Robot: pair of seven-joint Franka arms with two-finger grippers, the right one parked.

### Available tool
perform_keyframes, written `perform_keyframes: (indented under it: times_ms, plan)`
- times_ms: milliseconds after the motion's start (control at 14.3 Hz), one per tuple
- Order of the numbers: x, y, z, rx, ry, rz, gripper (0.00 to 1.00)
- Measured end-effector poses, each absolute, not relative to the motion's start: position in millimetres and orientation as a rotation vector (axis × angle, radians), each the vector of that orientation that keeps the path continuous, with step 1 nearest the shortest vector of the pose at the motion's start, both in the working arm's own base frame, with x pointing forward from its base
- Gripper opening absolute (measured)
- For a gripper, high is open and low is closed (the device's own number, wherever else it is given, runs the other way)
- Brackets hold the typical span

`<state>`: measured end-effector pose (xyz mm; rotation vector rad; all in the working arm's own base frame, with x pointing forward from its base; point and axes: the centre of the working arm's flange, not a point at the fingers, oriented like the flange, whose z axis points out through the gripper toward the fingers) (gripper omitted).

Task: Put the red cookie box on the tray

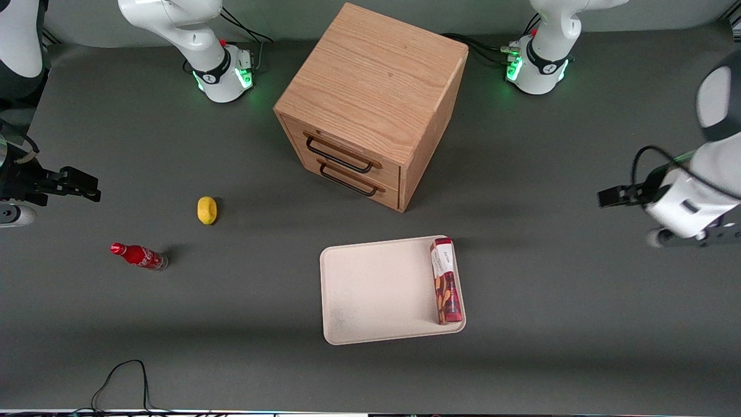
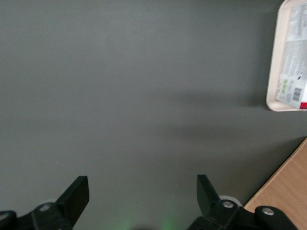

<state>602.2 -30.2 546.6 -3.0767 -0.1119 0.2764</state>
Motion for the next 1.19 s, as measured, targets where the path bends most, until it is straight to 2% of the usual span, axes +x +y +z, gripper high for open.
perform_keyframes:
  times_ms: [419,1186]
  plan:
    - [566,6,585,-3.076,-0.21,0.211,1.0]
    - [563,5,588,-3.086,-0.143,0.206,1.0]
